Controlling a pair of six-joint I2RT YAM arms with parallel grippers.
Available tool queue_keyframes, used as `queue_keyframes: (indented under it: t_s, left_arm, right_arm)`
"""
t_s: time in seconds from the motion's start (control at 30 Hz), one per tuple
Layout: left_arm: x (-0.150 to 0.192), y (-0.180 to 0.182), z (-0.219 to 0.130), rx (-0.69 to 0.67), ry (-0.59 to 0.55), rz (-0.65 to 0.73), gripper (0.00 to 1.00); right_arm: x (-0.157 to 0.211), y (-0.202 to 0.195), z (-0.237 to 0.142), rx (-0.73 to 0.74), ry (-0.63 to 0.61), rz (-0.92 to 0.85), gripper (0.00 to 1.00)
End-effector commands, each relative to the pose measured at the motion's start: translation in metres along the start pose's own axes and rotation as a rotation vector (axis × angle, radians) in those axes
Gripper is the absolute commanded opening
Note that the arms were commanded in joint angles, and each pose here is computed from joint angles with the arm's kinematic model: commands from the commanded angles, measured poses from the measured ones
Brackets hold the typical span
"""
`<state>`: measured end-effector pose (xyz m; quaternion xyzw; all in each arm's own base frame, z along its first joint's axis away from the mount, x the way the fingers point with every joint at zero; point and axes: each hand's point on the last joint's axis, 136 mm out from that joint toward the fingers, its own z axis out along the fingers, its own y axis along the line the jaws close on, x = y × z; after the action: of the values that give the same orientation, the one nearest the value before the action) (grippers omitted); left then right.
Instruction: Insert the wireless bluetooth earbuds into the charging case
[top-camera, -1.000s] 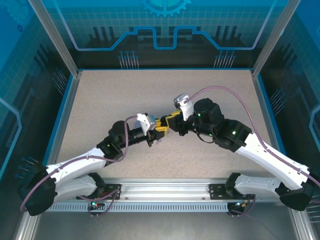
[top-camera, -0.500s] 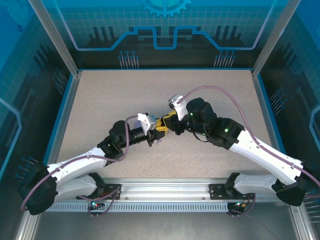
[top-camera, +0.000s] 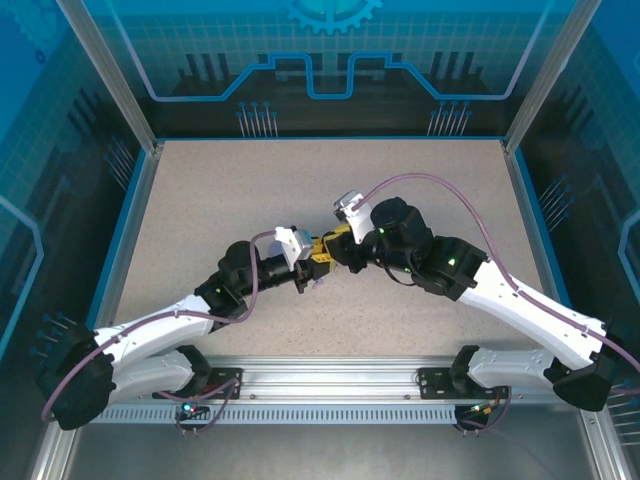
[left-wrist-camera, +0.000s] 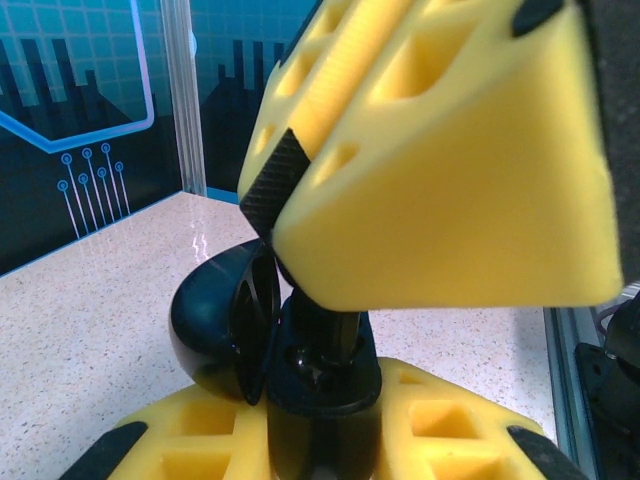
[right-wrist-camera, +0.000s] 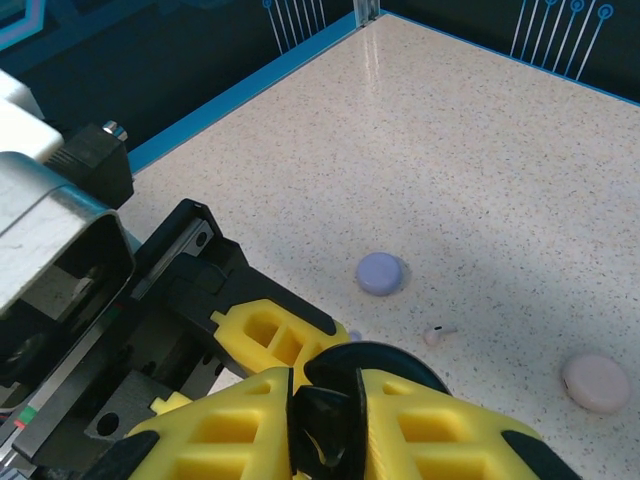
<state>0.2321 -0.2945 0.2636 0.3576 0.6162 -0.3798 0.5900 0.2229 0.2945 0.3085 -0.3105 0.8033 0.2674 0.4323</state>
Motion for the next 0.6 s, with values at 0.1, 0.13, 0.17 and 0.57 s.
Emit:
queue_keyframes:
  t_s: [0.1, 0.13, 0.17, 0.57]
  left_arm:
    - [-0.025, -0.007, 0.002, 0.031, -0.063, 0.004, 0.0]
    - [-0.025, -0.007, 0.002, 0.031, -0.063, 0.004, 0.0]
    - [-0.024, -0.007, 0.002, 0.032, -0.063, 0.004, 0.0]
    - [-0.014, -0.005, 0.003, 0.02, -0.027, 0.015, 0.0]
  right_arm:
    - [0.015, 0.006, 0.004, -0.015, 0.051, -0.021, 0.21]
    - [0.016, 0.005, 0.005, -0.008, 0.055, -0.024, 0.21]
    - [0.016, 0.004, 0.005, 0.0, 0.058, -0.024, 0.21]
    - [0.007, -0.003, -0.003, 0.048, 0.044, -0.025, 0.21]
